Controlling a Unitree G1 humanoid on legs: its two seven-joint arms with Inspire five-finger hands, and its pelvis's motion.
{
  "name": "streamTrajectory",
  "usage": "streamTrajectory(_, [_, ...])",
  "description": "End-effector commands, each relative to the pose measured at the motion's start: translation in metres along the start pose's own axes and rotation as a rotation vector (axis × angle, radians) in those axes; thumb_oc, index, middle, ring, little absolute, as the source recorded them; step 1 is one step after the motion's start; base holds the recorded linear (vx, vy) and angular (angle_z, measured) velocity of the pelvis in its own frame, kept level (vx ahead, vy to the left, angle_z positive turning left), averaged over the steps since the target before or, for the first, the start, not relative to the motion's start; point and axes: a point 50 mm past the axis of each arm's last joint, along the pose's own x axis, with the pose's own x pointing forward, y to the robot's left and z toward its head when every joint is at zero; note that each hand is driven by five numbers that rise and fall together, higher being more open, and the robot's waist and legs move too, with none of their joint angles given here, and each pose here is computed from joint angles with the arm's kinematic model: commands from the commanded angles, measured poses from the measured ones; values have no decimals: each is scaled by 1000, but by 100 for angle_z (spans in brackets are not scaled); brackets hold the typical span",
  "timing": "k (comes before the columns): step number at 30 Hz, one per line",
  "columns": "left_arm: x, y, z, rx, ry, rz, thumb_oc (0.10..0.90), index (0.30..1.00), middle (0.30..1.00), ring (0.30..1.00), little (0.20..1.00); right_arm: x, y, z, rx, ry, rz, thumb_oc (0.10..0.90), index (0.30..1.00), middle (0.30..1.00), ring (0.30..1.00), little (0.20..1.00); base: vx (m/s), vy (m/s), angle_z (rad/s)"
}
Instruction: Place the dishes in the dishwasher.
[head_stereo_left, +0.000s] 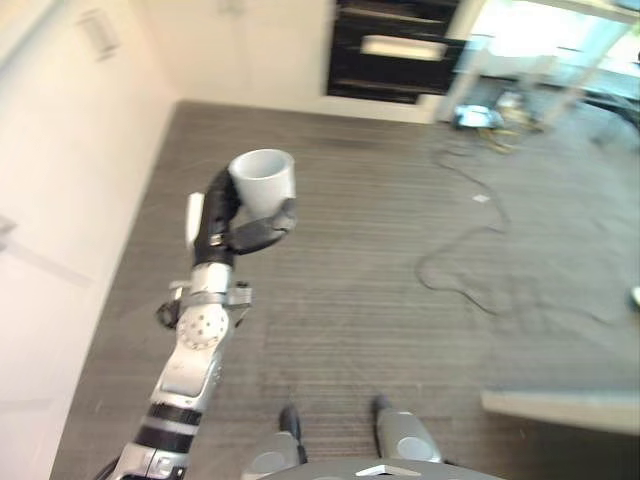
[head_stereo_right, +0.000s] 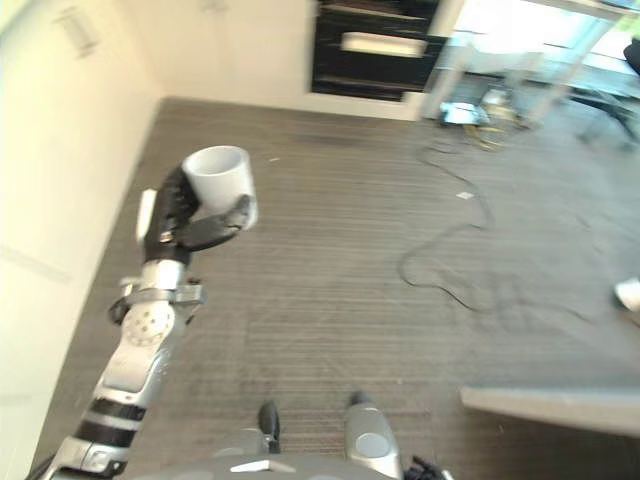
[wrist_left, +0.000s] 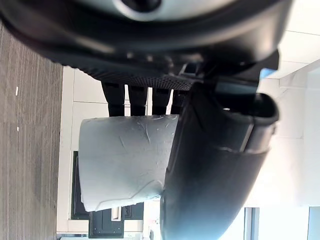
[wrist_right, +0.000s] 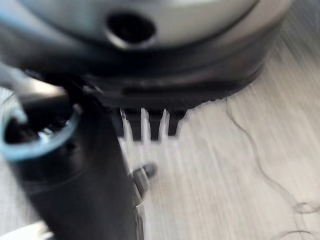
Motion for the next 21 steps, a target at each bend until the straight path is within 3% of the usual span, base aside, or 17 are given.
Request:
streamTrajectory(1, [17, 25, 86, 93, -453, 92, 400, 300, 300, 300, 300, 4, -7, 32, 46, -56, -63, 800, 900, 900, 900, 900, 40, -53, 123])
streamTrajectory(5, [11, 34, 80, 84, -423, 143, 400, 300, 300, 300, 300, 4, -12, 47, 48, -107, -80, 800, 900, 900, 900, 900, 42, -25, 124])
streamTrajectory(11, [4, 41, 76, 64, -400, 200, 400, 300, 300, 300, 300, 3, -12, 72, 40, -202, -70, 800, 900, 900, 900, 900, 66, -17, 21])
streamTrajectory(21, [10, 25, 82, 78, -416, 71, 400, 300, 300, 300, 300, 2, -3, 61, -44, -193, -17, 800, 900, 900, 900, 900, -37, 47, -46])
